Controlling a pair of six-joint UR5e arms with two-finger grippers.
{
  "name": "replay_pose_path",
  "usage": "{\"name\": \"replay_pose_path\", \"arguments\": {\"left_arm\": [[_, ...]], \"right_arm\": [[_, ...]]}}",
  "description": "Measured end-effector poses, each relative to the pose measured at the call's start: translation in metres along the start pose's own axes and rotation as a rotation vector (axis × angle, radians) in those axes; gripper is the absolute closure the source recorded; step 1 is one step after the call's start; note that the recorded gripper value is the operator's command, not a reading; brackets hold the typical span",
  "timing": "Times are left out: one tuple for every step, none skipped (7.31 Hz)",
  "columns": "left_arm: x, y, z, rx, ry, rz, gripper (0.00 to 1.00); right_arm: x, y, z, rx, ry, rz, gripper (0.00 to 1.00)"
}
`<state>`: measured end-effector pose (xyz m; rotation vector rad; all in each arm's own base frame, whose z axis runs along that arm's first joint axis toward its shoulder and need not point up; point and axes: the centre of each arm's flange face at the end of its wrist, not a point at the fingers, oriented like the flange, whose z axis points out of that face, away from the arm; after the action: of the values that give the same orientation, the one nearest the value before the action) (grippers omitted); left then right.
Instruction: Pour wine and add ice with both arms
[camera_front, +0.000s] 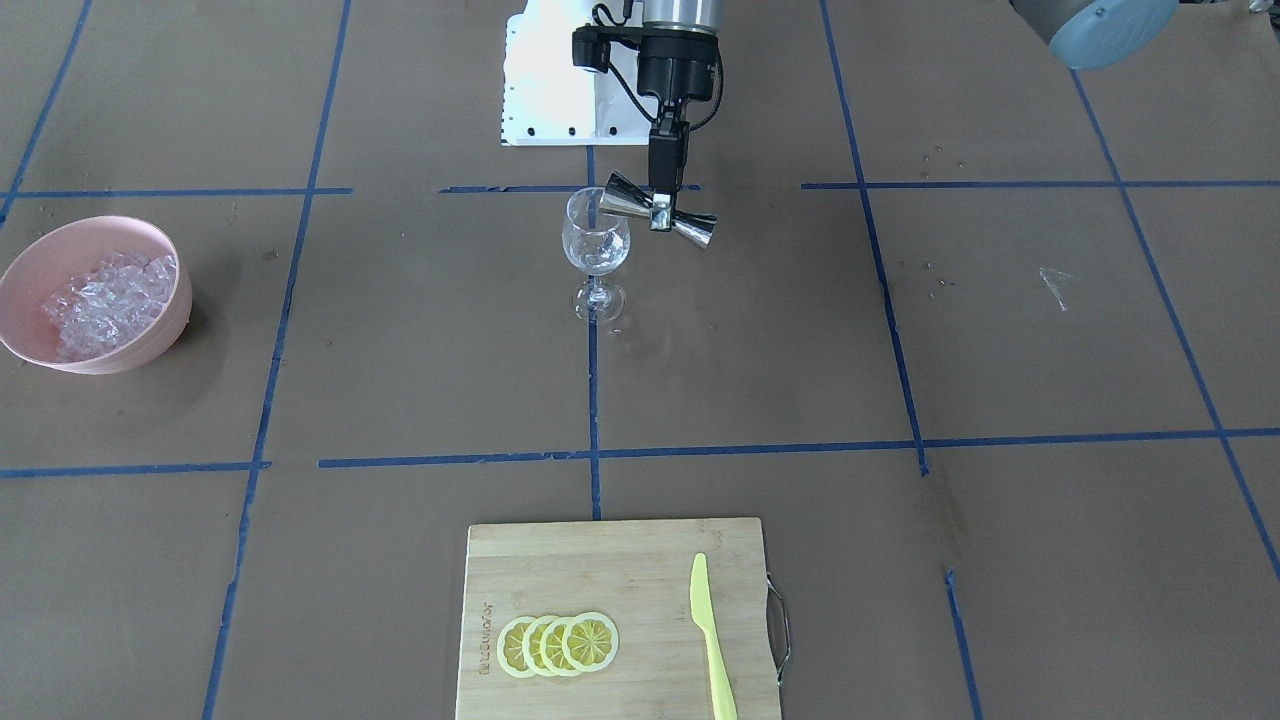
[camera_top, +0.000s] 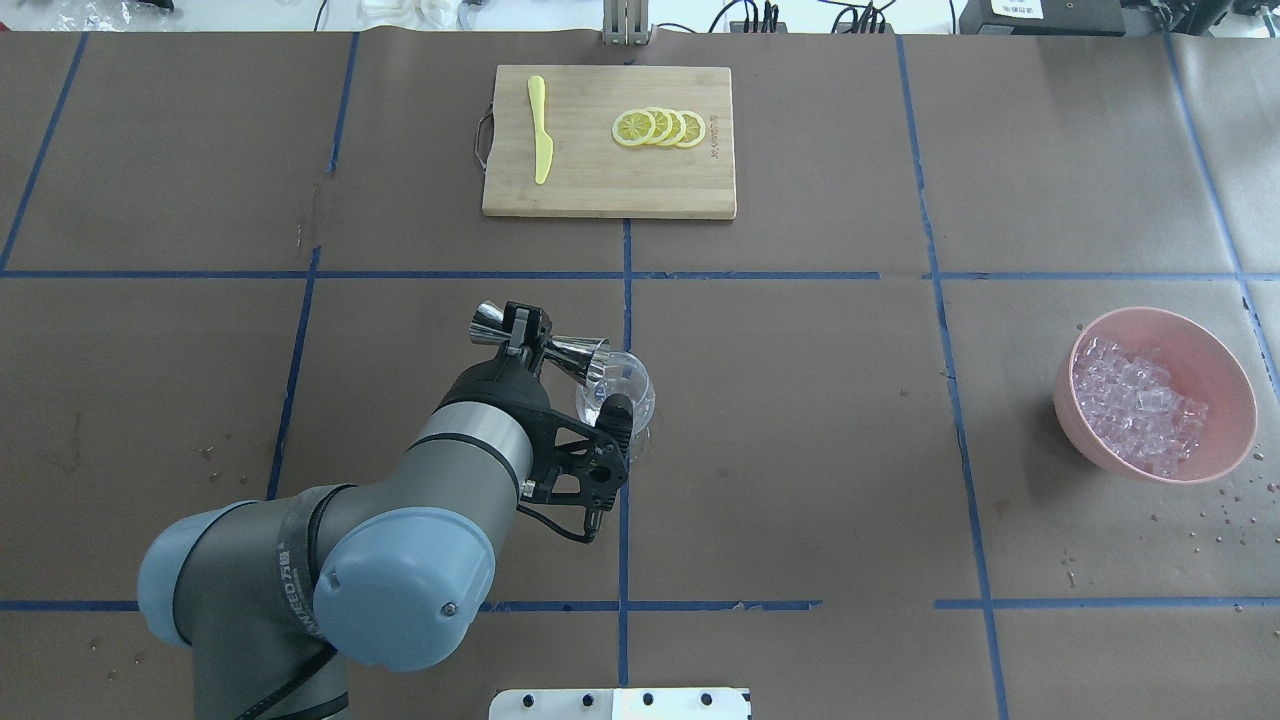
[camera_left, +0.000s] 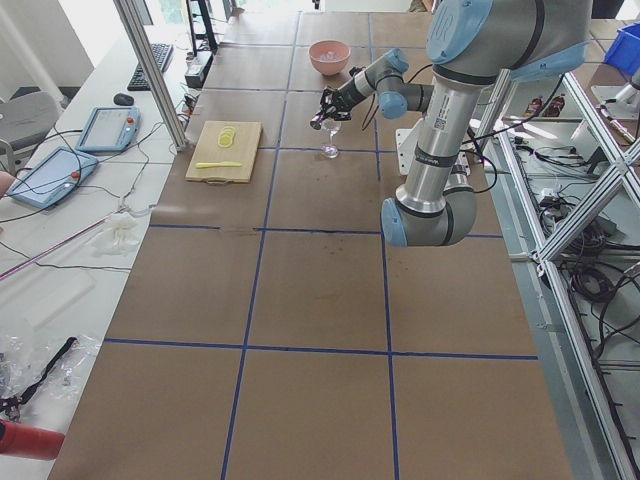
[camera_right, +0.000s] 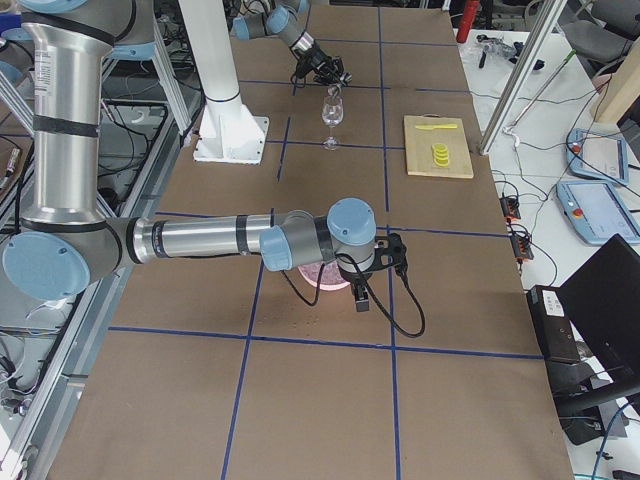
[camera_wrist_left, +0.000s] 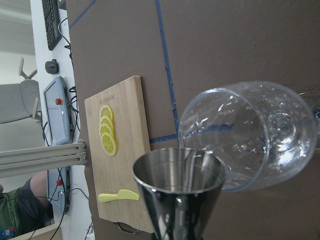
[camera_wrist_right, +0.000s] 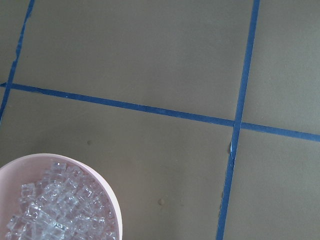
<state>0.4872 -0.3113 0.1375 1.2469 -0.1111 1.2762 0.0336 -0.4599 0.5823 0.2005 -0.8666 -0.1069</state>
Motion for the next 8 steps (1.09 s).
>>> {"name": "replay_pose_path", "arguments": {"left_arm": [[-0.002, 0.001, -0.001, 0.0, -0.002, 0.011, 1.0], [-0.003, 0.002, -0.002, 0.001, -0.003, 0.015, 1.0], [-0.004, 0.002, -0.002, 0.002, -0.002, 0.017, 1.0], [-0.005, 0.002, -0.003, 0.006, -0.001, 0.013, 1.0], [-0.009, 0.004, -0.006, 0.014, -0.002, 0.0, 1.0], [-0.013, 0.006, -0.009, 0.022, -0.007, -0.041, 1.0], [-0.016, 0.008, -0.01, 0.027, -0.009, -0.133, 1.0], [-0.017, 0.01, -0.011, 0.032, -0.009, -0.263, 1.0]], "right_arm": [[0.0, 0.0, 0.0, 0.0, 0.0, 0.0, 0.0], [0.0, 0.0, 0.0, 0.0, 0.0, -0.001, 0.0], [0.0, 0.0, 0.0, 0.001, 0.0, -0.003, 0.0], [0.0, 0.0, 0.0, 0.001, 0.0, -0.004, 0.0], [0.0, 0.0, 0.0, 0.001, 0.0, -0.004, 0.0], [0.0, 0.0, 0.0, 0.001, 0.0, -0.003, 0.0], [0.0, 0.0, 0.0, 0.0, 0.0, -0.001, 0.0], [0.0, 0.0, 0.001, 0.0, 0.001, 0.0, 0.0]]}}
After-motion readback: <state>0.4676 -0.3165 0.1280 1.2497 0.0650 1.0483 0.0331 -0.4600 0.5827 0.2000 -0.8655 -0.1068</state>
